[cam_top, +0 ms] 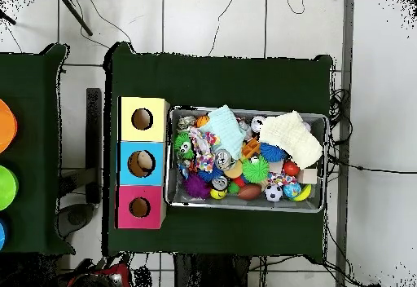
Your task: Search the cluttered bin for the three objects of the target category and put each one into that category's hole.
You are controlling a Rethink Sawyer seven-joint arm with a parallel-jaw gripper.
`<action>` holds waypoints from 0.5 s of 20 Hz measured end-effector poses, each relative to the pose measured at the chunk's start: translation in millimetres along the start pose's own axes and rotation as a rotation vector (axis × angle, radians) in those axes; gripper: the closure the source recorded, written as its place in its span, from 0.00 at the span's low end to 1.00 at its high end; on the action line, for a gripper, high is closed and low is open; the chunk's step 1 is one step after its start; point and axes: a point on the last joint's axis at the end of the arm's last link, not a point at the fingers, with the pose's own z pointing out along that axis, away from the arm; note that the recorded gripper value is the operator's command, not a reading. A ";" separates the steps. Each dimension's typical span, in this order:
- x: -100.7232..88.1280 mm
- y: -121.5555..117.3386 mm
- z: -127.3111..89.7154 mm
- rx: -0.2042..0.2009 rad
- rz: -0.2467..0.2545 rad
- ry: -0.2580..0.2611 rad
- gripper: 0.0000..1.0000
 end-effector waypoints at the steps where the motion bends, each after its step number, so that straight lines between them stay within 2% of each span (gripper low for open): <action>1: -0.1 -0.1 -0.7 -0.004 0.006 0.001 0.00; 10: -0.1 -2.4 -6.0 -0.028 0.045 0.004 0.00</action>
